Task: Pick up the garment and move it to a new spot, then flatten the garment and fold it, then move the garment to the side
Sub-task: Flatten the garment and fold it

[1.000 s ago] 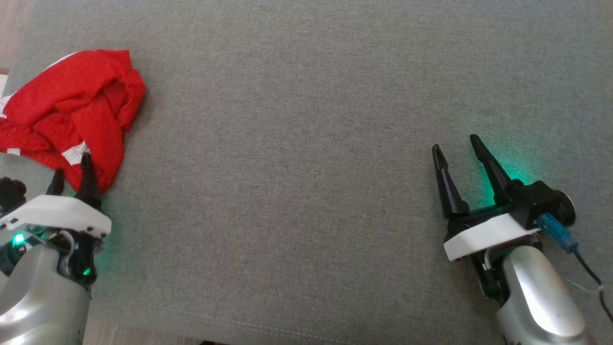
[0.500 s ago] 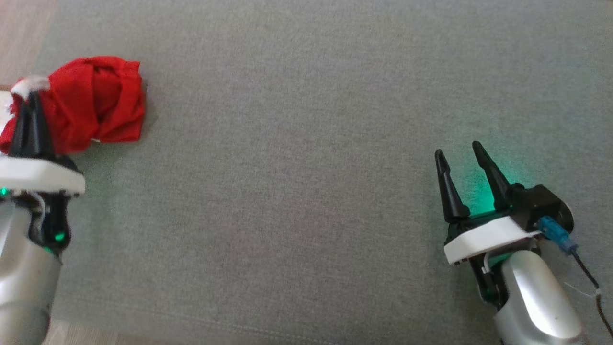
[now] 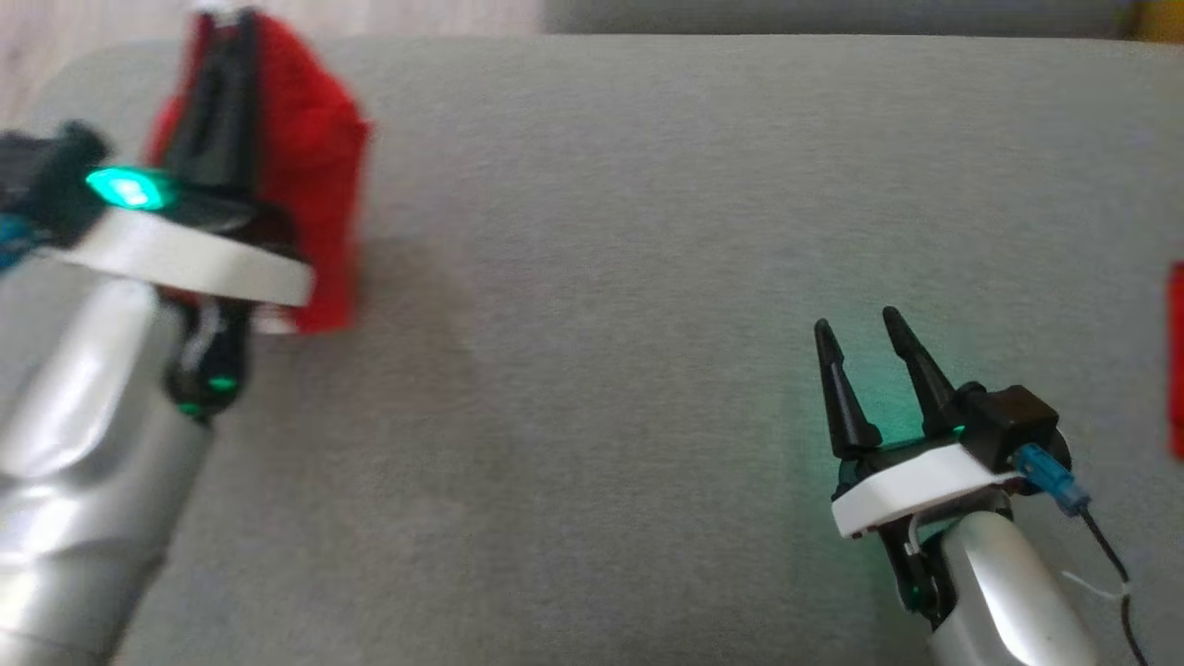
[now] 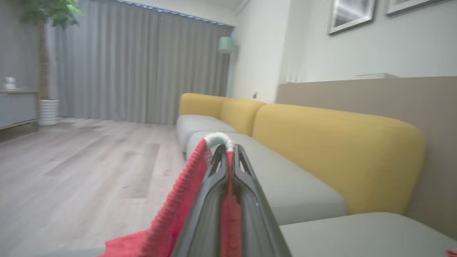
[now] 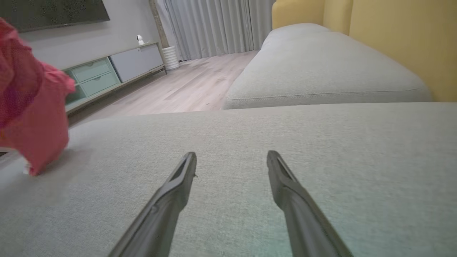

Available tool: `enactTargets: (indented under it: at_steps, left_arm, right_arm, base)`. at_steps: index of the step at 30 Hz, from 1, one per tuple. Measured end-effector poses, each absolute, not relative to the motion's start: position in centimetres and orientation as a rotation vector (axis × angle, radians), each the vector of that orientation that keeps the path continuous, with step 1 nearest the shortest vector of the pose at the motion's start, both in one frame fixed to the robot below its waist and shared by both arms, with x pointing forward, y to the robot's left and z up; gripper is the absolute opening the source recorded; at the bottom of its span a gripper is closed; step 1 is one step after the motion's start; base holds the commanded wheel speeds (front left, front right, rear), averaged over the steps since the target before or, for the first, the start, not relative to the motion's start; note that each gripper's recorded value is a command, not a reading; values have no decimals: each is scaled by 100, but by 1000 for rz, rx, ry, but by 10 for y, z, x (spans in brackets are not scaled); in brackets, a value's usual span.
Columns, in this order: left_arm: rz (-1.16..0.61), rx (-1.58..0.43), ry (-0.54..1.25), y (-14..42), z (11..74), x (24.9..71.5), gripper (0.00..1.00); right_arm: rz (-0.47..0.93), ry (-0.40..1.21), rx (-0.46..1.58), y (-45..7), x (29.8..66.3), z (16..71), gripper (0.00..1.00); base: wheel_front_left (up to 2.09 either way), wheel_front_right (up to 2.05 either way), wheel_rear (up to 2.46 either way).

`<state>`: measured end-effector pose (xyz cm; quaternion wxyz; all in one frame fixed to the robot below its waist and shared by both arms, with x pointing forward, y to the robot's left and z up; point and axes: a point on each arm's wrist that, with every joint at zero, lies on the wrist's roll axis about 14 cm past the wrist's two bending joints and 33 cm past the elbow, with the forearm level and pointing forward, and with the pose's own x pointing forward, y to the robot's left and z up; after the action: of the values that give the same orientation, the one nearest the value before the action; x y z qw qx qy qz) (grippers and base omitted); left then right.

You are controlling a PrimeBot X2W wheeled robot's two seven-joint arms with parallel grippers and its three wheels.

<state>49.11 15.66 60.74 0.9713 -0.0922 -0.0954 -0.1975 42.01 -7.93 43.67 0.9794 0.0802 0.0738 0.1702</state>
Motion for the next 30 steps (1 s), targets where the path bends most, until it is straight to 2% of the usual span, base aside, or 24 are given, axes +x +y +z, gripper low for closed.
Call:
enactTargets:
  at_steps: [8, 11, 13, 14, 15, 16, 21, 25, 30]
  left_arm:
    - [-791, -273, -327, 5, 666, 471, 0]
    - [-848, -294, -347, -20, 676, 469, 0]
    - [-841, -289, -298, -25, 660, 473, 0]
    - [-822, -284, -259, -25, 646, 476, 35]
    - [-798, -275, -218, -22, 630, 478, 95]
    - [-765, -251, -179, -17, 612, 479, 100]
    - [-550, -224, 54, 32, 515, 467, 100]
    - [-356, -269, 120, 79, 479, 444, 100]
    - [-194, -268, 177, 119, 444, 394, 100]
  right_arm:
    - [207, 129, 197, -125, 401, 445, 100]
    - [161, 130, 205, -140, 392, 445, 100]
    - [137, 127, 211, -147, 388, 445, 100]
    - [130, 126, 211, -150, 387, 446, 100]
    - [125, 124, 211, -151, 387, 446, 100]
    - [124, 122, 211, -152, 387, 447, 100]
    - [134, 114, 221, -147, 389, 450, 100]
    - [146, 111, 226, -143, 390, 451, 100]
    - [169, 114, 230, -134, 385, 450, 100]
  base:
    - [0, 0, 0]
    - [0, 0, 0]
    - [0, 0, 0]
    - [0, 0, 0]
    - [0, 0, 0]
    - [0, 0, 0]
    - [0, 0, 0]
    - [0, 0, 0]
    - [0, 0, 0]
